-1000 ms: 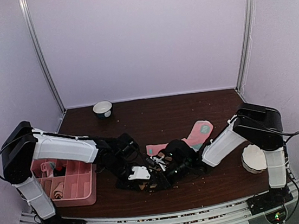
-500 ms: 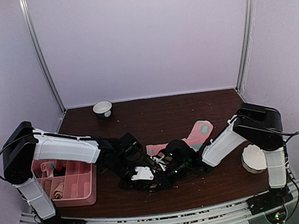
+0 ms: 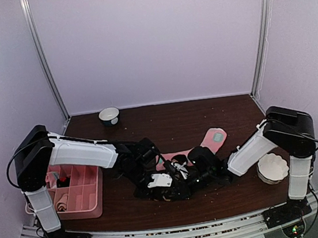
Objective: Roll the socks
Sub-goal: Roll the sock.
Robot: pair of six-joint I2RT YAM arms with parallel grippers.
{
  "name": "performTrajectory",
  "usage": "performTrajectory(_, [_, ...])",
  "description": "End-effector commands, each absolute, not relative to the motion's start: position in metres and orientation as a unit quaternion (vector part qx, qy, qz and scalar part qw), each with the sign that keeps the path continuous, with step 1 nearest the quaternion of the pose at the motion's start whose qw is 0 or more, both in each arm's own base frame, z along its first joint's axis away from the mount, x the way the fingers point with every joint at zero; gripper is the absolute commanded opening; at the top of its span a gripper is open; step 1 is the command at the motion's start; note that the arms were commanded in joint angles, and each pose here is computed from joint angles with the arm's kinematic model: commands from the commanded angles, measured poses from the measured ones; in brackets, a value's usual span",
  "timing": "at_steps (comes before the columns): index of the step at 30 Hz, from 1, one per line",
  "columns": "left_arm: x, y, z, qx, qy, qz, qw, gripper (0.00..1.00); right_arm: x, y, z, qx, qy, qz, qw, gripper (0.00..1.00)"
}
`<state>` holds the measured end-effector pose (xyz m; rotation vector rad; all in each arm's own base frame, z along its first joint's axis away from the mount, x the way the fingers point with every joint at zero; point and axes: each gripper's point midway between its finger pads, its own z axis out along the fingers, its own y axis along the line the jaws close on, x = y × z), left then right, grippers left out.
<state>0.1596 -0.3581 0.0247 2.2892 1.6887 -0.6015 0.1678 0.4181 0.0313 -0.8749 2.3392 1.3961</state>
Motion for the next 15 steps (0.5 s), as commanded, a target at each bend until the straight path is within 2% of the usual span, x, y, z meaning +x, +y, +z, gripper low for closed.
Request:
performTrajectory(1, [0.159,-0.329,0.009,0.739,0.636,-0.221,0.021,0.0,0.167,0.37,-0.011,-0.288,0.868,0.379,0.139,0.32])
performTrajectory(6, [0.158,-0.329,0.011,0.718,0.649,-0.252,-0.006,0.0,0.166,0.344,-0.012,-0.299,0.88,0.333,0.158,0.33])
performTrajectory(10, [0.156,-0.328,0.013,0.706,0.654,-0.269,-0.03,0.0,0.179,0.324,0.008,-0.294,0.879,0.3,0.224,0.36])
performTrajectory(11, [0.155,-0.328,0.014,0.705,0.654,-0.273,-0.037,0.0,0.184,0.319,0.016,-0.29,0.877,0.291,0.248,0.46])
performTrajectory(12, [0.155,-0.328,0.013,0.704,0.654,-0.273,-0.042,0.0,0.19,0.314,0.025,-0.283,0.875,0.281,0.275,0.85])
performTrajectory(13, [0.155,-0.328,0.013,0.703,0.655,-0.273,-0.046,0.0,0.199,0.305,0.033,-0.269,0.875,0.262,0.305,0.98])
performTrajectory(15, [0.154,-0.329,0.013,0.701,0.654,-0.278,-0.056,0.0,0.215,0.285,0.051,-0.233,0.873,0.225,0.364,1.0])
